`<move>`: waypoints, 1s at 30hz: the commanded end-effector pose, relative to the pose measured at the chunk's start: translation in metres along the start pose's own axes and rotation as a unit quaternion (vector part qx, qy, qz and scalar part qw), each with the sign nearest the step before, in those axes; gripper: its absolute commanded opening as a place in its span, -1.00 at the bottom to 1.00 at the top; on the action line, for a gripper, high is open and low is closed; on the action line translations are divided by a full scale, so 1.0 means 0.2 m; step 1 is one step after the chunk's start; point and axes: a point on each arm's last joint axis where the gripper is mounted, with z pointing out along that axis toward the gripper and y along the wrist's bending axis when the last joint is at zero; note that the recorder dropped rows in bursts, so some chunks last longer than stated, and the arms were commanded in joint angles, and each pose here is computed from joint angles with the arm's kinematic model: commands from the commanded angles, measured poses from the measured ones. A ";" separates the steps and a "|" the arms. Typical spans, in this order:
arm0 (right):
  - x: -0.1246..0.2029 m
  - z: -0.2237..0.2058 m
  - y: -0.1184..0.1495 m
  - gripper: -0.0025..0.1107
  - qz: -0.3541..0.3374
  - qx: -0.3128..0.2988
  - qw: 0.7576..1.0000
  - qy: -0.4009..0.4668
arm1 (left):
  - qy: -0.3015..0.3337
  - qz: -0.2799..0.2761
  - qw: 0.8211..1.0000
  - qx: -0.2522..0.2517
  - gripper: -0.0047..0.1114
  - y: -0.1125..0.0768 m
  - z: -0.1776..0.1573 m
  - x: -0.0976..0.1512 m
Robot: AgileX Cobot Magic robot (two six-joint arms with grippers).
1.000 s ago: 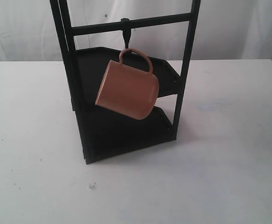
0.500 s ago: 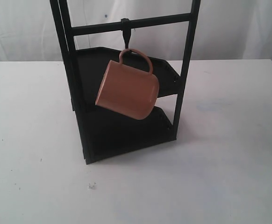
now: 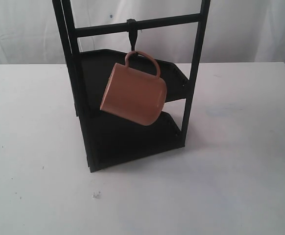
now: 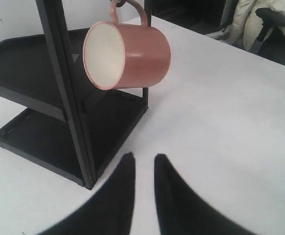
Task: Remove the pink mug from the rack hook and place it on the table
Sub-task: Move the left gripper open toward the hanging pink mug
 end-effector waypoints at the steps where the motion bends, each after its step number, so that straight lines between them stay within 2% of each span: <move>1: 0.01 0.00 0.00 -0.96 0.002 0.000 1.000 -0.002 | -0.005 0.021 1.000 0.003 0.13 0.00 0.04 -0.03; 3: 0.01 0.00 0.00 -0.96 0.002 0.000 1.000 -0.002 | 0.004 0.026 1.000 0.002 0.30 0.01 0.09 -0.03; 6: 0.01 0.00 0.00 -0.96 0.002 0.000 1.000 -0.002 | 0.020 0.009 1.000 0.010 0.29 0.02 0.17 -0.03; 11: 0.01 0.00 0.00 -0.96 0.002 0.000 1.000 -0.002 | 0.018 0.015 1.000 -0.004 0.28 0.05 0.30 -0.05; 15: 0.01 0.00 0.00 -0.96 0.002 0.000 1.000 -0.002 | 0.039 0.009 0.999 -0.002 0.28 0.05 0.38 -0.03; 23: 0.01 0.00 0.00 -0.96 0.002 0.000 1.000 -0.002 | 0.046 0.085 0.993 0.072 0.28 -0.08 0.46 -0.03; 27: 0.01 0.00 0.00 -0.96 0.002 0.000 1.000 -0.002 | 0.042 0.097 0.989 0.105 0.28 -0.14 0.45 -0.02; 30: 0.01 0.00 0.00 -0.96 0.002 0.000 1.000 -0.002 | 0.038 0.095 0.989 0.107 0.28 -0.14 0.44 -0.03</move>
